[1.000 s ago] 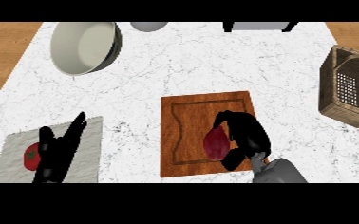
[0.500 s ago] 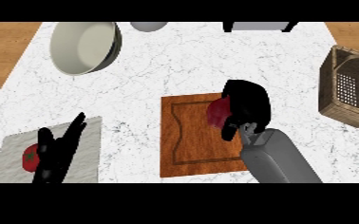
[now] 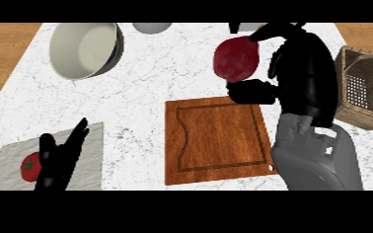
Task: Pick the pear from the cutting board and place it in the basket
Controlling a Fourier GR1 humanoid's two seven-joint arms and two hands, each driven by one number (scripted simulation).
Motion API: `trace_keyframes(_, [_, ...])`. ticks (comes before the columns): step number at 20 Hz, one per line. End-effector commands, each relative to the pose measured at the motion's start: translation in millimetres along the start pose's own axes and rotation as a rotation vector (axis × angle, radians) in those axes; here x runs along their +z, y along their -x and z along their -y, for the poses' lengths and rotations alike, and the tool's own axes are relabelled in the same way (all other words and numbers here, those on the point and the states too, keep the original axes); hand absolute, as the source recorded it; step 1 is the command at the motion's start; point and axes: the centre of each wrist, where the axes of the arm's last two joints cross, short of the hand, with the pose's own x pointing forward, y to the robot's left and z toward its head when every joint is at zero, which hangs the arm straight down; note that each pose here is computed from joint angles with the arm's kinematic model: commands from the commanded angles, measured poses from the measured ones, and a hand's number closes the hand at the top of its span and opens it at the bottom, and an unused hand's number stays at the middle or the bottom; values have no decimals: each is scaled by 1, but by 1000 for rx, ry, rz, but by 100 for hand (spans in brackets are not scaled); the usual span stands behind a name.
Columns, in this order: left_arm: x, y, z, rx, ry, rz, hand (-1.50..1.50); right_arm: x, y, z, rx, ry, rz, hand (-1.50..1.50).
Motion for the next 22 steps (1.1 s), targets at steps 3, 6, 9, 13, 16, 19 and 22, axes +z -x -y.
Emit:
trace_keyframes(3, [-4,14,11,2,4,-84,0,-2,-29,77,-146,199,-75,150])
trace_keyframes(6, [-7,24,2,11,3,-91,0,-10,-44,99,-102,268,-113,150])
trace_keyframes(9, [-1,6,3,11,14,-78,0,-28,-45,136,-137,337,-155,150])
trace_keyframes(13, [-1,18,6,8,35,-77,0,-50,-44,169,-111,368,-179,150])
trace_keyframes(16, [-6,2,-7,10,14,-82,0,-78,-19,193,-111,382,-202,150])
trace_keyframes(19, [7,1,0,14,17,-87,0,-88,1,212,-91,362,-250,150])
trace_keyframes(22, [1,5,-8,16,30,-87,0,-103,26,226,-48,362,-250,150])
